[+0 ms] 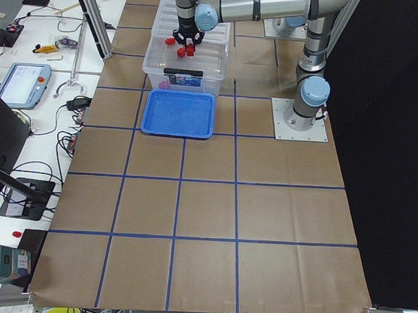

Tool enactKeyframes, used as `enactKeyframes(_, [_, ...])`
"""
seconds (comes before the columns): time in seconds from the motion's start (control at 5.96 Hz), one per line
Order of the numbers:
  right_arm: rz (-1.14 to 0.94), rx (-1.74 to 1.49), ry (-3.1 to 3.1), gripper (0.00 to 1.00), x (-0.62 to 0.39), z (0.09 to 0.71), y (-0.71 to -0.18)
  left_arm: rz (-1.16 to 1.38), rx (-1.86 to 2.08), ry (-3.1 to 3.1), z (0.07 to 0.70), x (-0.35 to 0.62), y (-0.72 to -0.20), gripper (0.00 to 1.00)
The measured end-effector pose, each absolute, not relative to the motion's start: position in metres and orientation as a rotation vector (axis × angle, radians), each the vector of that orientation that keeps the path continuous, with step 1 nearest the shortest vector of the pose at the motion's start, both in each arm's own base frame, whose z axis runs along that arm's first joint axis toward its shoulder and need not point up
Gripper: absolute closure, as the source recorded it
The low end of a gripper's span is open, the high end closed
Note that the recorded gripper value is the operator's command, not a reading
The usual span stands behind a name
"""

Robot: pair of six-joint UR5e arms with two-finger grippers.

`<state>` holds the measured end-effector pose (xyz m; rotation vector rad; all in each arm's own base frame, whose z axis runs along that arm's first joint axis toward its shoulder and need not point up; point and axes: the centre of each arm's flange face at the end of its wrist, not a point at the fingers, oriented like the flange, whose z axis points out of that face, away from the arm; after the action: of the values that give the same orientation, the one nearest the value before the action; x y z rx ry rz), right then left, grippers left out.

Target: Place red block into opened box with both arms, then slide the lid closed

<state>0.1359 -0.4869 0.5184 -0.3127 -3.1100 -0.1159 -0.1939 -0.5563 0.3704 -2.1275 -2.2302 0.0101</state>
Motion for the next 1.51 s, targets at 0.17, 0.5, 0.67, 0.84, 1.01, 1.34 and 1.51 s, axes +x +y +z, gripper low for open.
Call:
enactKeyframes(0.17, [-0.117,-0.312,-3.11,0.0,0.136,0.518,-0.487,0.027,-2.136,-2.233,0.342,-0.196,-0.557,0.96])
enactKeyframes(0.5, [-0.117,-0.311,-3.11,0.0,0.136,0.518,-0.487,0.033,-2.144,-2.236,0.282,-0.196,-0.56,0.94])
enactKeyframes(0.67, [-0.117,-0.313,-3.11,0.0,0.135,0.518,-0.487,0.021,-2.145,-2.23,0.256,-0.198,-0.564,0.94])
enactKeyframes(0.84, [-0.117,-0.315,-3.11,0.0,0.133,0.519,-0.487,0.012,-2.147,-2.223,0.238,-0.2,-0.568,0.89])
enactKeyframes(1.01, [-0.114,-0.319,-3.109,0.0,0.132,0.519,-0.488,0.002,-2.145,-2.218,0.223,-0.2,-0.571,0.85])
enactKeyframes(1.34, [-0.11,-0.325,-3.106,0.0,0.13,0.521,-0.488,-0.006,-2.146,-2.214,0.208,-0.201,-0.575,0.27])
enactKeyframes(1.51, [-0.11,-0.33,-3.106,0.0,0.13,0.52,-0.488,-0.006,-2.145,-2.214,0.204,-0.201,-0.576,0.02])
